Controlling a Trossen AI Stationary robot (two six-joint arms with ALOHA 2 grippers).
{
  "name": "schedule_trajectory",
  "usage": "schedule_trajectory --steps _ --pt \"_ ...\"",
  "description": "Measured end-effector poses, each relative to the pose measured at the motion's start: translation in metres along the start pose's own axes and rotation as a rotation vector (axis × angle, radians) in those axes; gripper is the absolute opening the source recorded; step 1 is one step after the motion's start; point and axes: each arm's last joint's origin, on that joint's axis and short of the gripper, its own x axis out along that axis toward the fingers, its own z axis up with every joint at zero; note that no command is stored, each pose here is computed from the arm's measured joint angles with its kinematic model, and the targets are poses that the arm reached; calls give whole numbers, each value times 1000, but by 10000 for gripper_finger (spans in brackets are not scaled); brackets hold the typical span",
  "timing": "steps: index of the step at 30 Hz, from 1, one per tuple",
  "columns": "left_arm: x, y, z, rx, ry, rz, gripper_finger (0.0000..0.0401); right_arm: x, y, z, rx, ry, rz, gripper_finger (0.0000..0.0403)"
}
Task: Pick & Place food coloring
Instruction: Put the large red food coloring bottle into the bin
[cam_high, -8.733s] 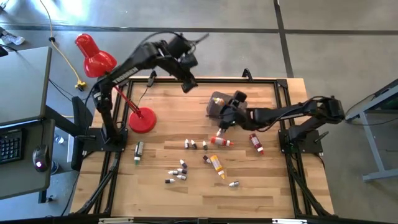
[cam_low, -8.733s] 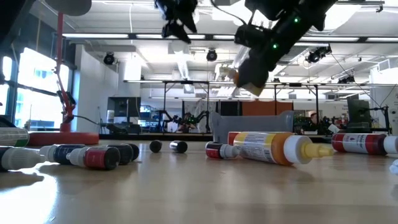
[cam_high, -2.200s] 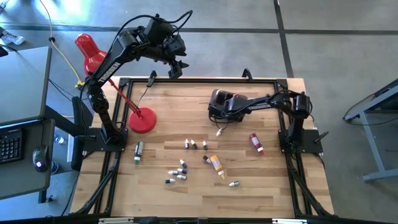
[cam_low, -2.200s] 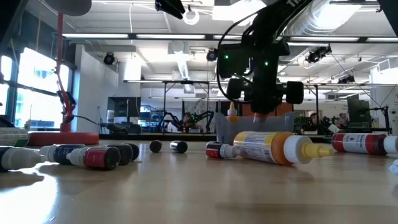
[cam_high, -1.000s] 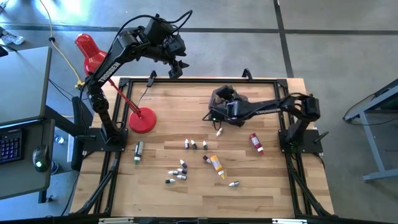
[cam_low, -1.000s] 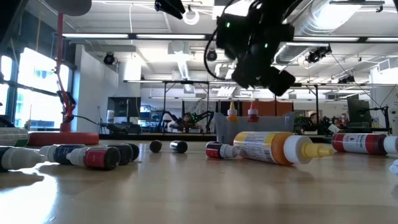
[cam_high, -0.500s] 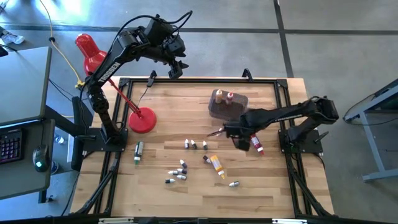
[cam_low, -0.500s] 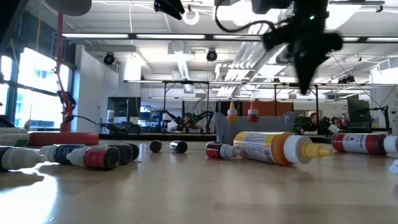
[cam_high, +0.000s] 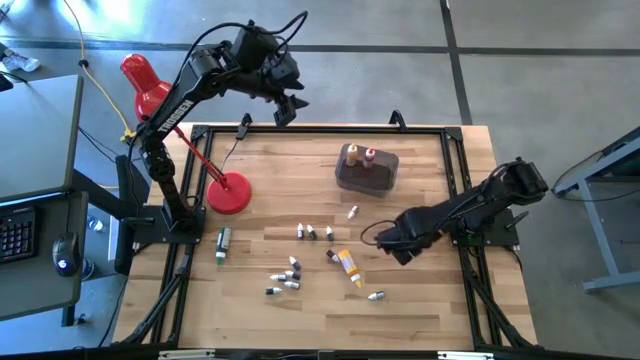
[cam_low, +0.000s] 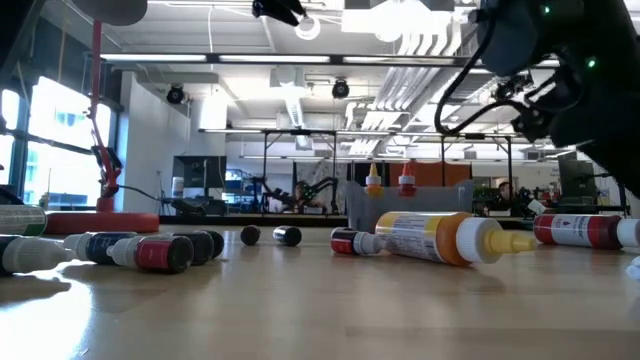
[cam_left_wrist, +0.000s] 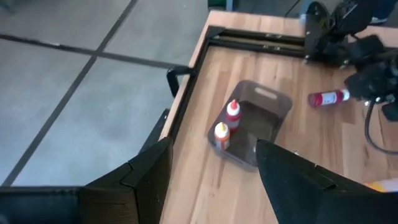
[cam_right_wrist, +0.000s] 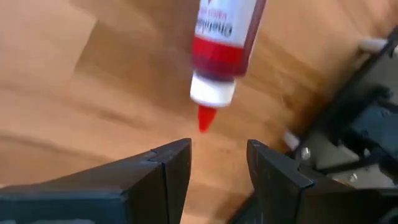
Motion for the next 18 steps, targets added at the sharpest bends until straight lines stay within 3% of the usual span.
schedule_trajectory --steps 7,18 --pt "0 0 0 0 -6 -16 225 12 5 11 -56 -83 76 149" --pt "0 0 0 4 -4 -14 225 19 -1 14 -90 -64 51 149"
